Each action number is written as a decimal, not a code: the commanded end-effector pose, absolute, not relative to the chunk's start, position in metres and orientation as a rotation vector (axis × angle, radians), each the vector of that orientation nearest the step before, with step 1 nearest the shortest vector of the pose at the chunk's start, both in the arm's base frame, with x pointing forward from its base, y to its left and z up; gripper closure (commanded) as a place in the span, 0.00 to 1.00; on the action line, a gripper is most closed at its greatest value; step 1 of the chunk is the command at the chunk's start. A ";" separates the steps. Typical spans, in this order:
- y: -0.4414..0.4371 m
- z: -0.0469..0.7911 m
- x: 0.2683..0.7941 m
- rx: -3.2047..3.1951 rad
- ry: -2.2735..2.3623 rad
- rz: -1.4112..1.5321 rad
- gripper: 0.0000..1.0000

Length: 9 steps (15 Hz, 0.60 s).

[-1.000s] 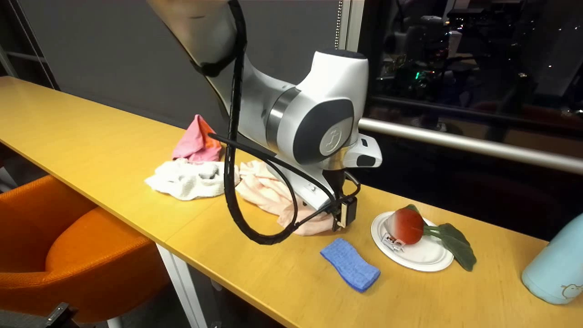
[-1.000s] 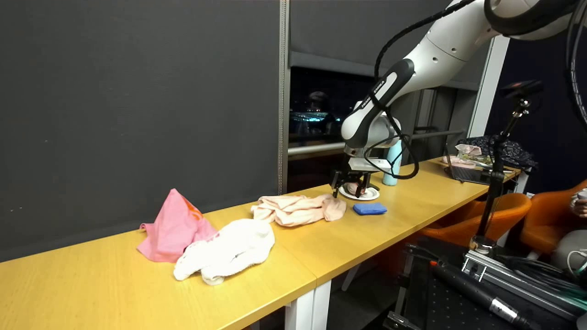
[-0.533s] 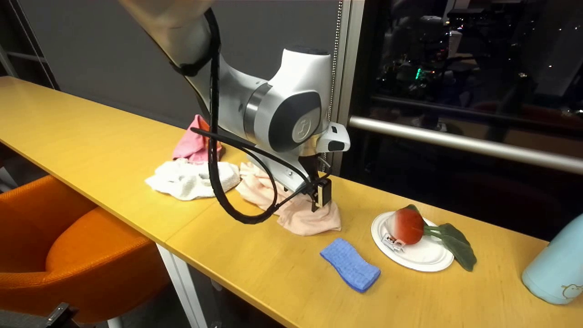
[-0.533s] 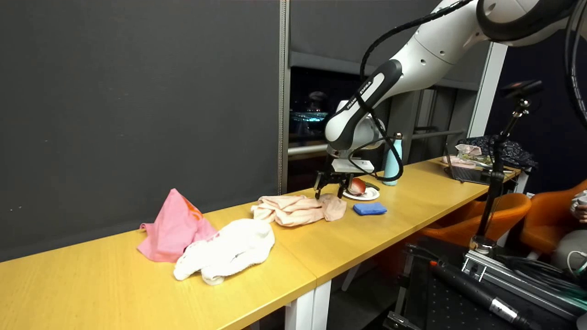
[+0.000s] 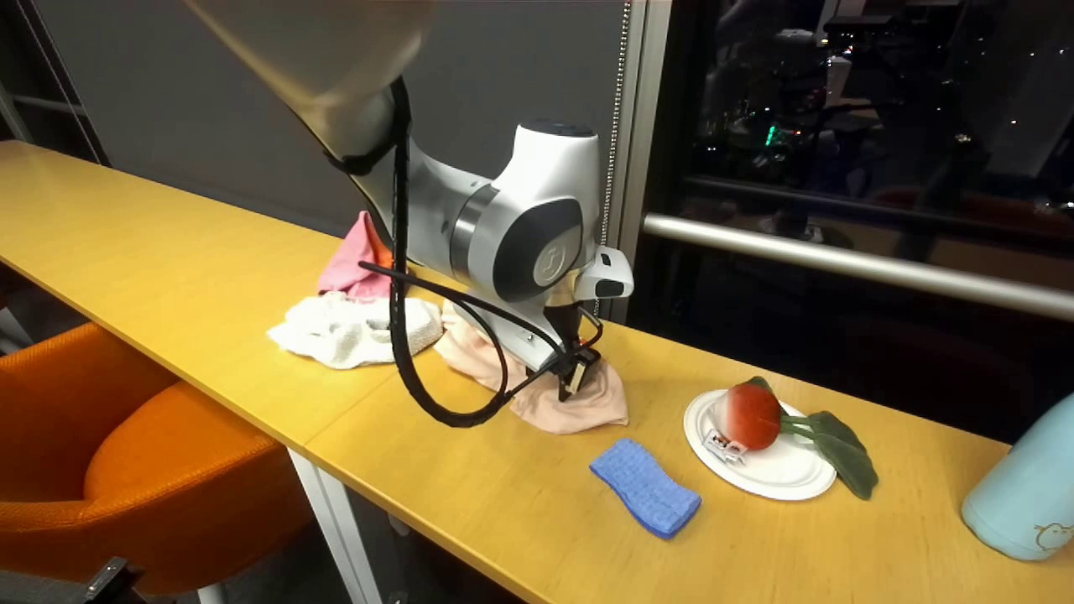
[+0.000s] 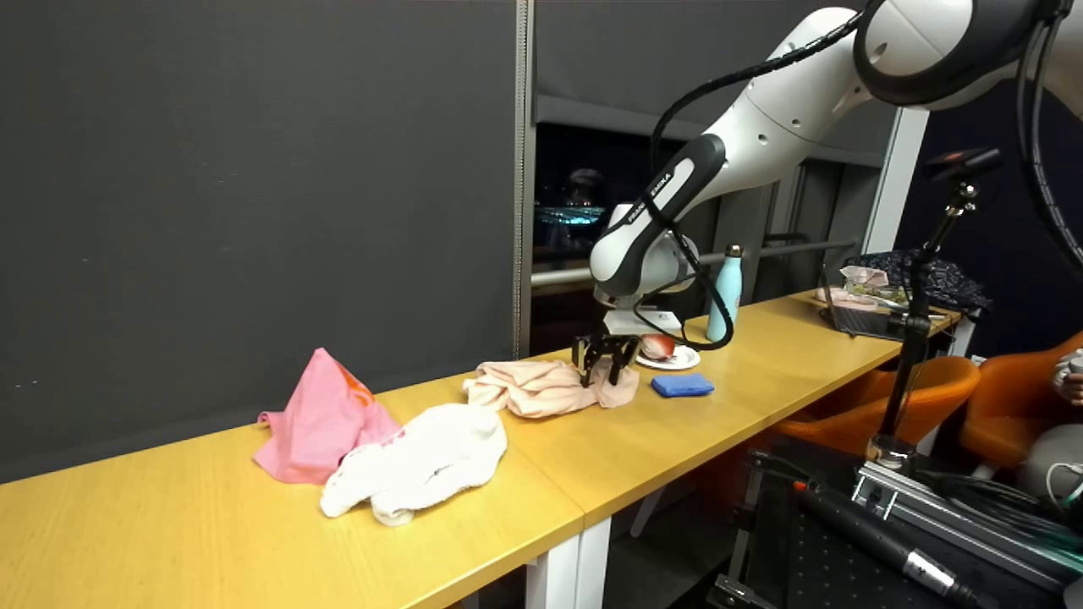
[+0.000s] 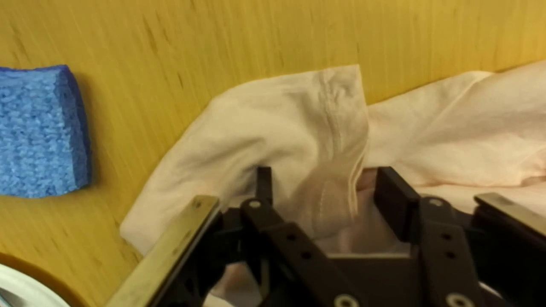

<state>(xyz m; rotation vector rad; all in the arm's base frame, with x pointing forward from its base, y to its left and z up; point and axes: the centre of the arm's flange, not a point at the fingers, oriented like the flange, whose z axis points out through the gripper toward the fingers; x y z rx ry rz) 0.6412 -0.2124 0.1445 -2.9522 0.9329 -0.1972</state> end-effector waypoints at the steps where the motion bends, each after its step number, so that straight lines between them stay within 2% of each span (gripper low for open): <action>1: -0.214 0.151 0.644 -2.944 0.929 -0.233 0.66; 5: -0.211 0.157 0.640 -2.944 0.931 -0.238 0.95; 6: -0.210 0.161 0.639 -2.939 0.937 -0.231 1.00; 9: -0.204 0.179 0.635 -2.929 0.941 -0.218 1.00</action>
